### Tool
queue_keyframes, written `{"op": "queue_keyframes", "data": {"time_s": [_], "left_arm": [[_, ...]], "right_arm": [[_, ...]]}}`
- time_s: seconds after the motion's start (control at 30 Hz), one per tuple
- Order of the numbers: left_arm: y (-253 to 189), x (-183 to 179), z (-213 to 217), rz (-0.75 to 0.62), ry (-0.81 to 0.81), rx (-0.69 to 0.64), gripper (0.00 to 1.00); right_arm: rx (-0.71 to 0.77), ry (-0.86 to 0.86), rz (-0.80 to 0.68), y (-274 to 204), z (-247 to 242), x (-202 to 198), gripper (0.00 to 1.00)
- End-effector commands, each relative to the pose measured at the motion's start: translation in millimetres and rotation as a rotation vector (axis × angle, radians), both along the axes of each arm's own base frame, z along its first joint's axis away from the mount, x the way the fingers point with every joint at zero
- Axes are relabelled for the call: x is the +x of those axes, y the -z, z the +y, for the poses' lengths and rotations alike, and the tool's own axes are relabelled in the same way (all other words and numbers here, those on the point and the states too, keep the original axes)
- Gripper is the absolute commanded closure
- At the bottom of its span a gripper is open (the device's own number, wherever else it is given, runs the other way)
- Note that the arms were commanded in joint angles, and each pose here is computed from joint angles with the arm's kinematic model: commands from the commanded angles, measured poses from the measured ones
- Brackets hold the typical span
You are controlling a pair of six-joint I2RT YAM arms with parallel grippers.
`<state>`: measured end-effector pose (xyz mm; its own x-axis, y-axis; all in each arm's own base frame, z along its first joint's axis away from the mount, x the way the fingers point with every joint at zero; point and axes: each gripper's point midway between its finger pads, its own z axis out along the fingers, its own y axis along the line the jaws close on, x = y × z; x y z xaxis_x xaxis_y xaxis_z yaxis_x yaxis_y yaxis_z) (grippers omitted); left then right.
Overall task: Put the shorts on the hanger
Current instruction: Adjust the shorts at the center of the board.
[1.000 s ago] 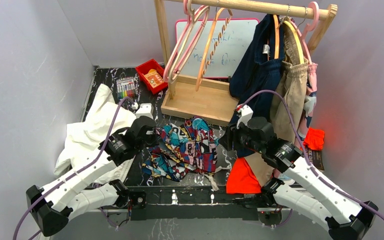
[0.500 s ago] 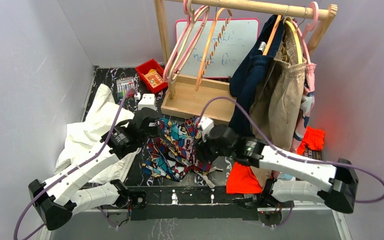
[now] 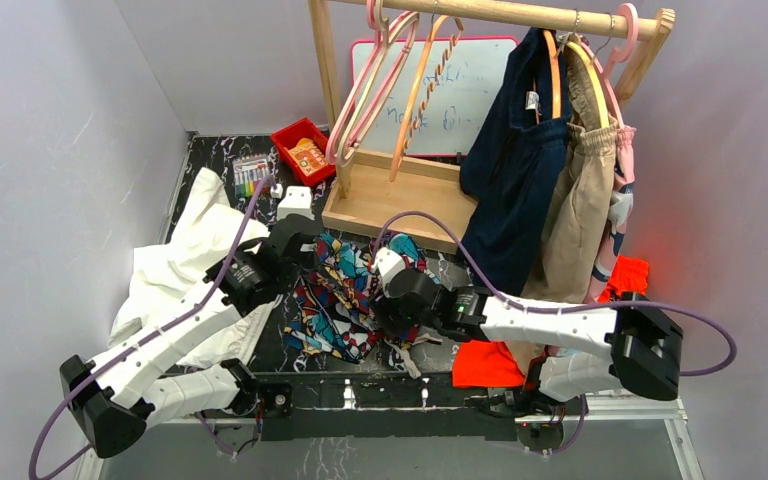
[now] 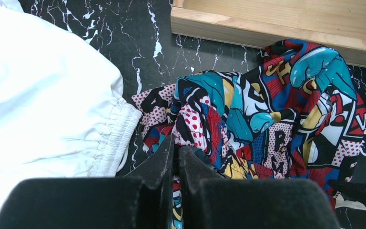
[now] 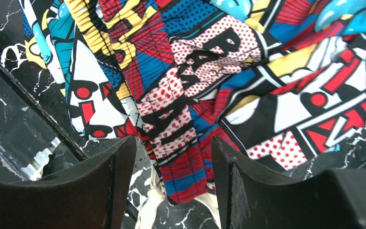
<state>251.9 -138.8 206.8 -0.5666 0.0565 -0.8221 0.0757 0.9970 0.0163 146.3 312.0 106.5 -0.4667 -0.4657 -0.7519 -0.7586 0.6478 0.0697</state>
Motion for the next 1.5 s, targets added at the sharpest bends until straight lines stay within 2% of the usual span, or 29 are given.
{"op": "queue_keyframes", "data": {"time_s": [0.0, 0.2, 0.33, 0.47, 0.6, 0.63, 0.77, 0.87, 1.17, 1.33, 1.47], "left_arm": [[-12, 1, 6, -0.046, -0.017, -0.015, 1.00], [-12, -3, 7, -0.049, -0.009, -0.030, 1.00], [-9, -5, 7, -0.042, -0.003, -0.040, 1.00], [-5, -7, 6, -0.031, 0.005, -0.044, 1.00], [-8, -8, 5, -0.041, 0.017, -0.051, 1.00], [-10, -8, 4, -0.046, 0.024, -0.057, 1.00], [-19, -5, -2, -0.062, 0.057, -0.063, 1.00], [-20, -1, -10, -0.067, 0.083, -0.070, 1.00], [24, 7, -41, 0.007, 0.153, -0.090, 1.00], [53, 16, -47, 0.053, 0.150, -0.034, 1.00], [64, 18, -49, 0.090, 0.127, -0.019, 1.00]], "right_arm": [[0.045, -0.006, -0.046, -1, 23, 7, 0.33], [-0.029, 0.062, -0.052, 18, 23, 19, 0.39], [-0.078, 0.121, -0.071, 24, 15, 26, 0.51], [-0.079, 0.211, -0.125, 12, 1, 38, 0.72], [-0.001, 0.307, -0.204, -30, -17, 49, 0.98], [0.027, 0.327, -0.223, -43, -21, 51, 1.00], [0.171, 0.378, -0.274, -96, -38, 52, 1.00], [0.248, 0.433, -0.287, -114, -55, 51, 1.00], [0.185, 0.542, -0.207, -65, -84, 45, 1.00], [0.124, 0.551, -0.138, -28, -88, 50, 1.00], [0.170, 0.532, -0.072, -23, -83, 61, 1.00]]}}
